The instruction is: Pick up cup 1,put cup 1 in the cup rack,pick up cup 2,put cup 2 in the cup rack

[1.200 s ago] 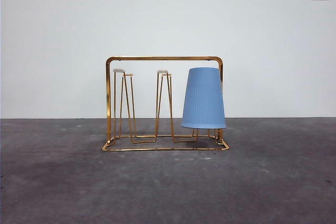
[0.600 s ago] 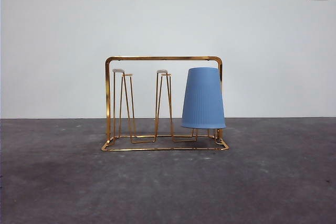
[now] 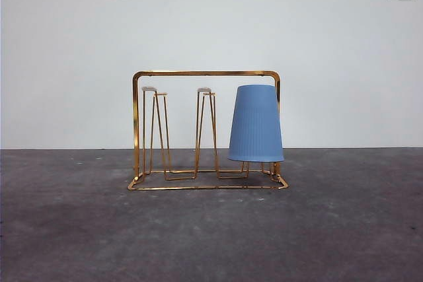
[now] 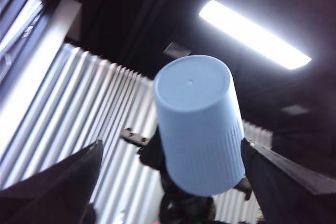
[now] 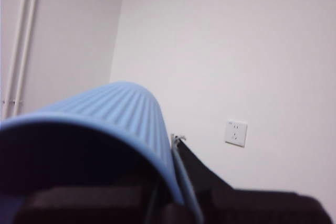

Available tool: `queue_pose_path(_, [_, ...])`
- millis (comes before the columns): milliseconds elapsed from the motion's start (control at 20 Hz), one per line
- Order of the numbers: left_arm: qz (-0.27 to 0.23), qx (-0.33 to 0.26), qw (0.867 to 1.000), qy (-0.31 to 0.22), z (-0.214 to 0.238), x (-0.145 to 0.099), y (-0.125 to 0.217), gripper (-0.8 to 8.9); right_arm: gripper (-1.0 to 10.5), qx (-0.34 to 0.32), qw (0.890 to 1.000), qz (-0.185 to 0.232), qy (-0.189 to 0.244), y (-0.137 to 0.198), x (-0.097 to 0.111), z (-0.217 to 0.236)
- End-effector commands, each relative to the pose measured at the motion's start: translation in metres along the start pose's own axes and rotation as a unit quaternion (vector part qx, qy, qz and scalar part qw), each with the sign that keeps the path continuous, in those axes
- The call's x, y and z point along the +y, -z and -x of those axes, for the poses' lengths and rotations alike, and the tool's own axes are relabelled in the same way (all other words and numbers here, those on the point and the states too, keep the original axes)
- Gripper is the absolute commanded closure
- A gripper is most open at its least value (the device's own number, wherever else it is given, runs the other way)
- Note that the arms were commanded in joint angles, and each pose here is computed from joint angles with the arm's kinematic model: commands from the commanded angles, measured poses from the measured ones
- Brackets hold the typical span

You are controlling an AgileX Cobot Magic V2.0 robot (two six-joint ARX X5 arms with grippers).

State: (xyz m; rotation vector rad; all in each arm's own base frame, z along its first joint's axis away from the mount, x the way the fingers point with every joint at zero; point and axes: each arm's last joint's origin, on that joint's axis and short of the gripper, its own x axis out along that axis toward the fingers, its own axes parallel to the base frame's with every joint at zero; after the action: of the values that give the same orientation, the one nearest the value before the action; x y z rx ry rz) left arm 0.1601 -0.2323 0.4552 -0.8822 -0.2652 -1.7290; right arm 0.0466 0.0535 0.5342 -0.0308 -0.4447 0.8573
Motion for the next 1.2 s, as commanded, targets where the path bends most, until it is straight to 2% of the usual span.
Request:
queue_pose_path(50, [0.035,-0.009,0.999,0.014,0.001,0.005,0.006,3.71,9.6,0.004,1.000,0.002,-0.005,0.005,0.000,-0.011])
queue_pose_path(600, [0.015,-0.049,0.998,0.048,0.000,-0.001,0.005,3.73,9.6,0.068,0.997,-0.008,-0.026,0.038,0.003,-0.061])
queue_pose_path(1150, [0.004,-0.070,0.996,0.063,0.001,-0.005,0.001,3.80,9.6,0.109,0.993,-0.016,-0.034,0.053,0.004,-0.072])
queue_pose_path(1200, [0.005,-0.070,0.996,0.064,0.001,-0.005,0.001,4.22,9.6,0.111,0.993,-0.016,-0.034,0.054,0.004,-0.073])
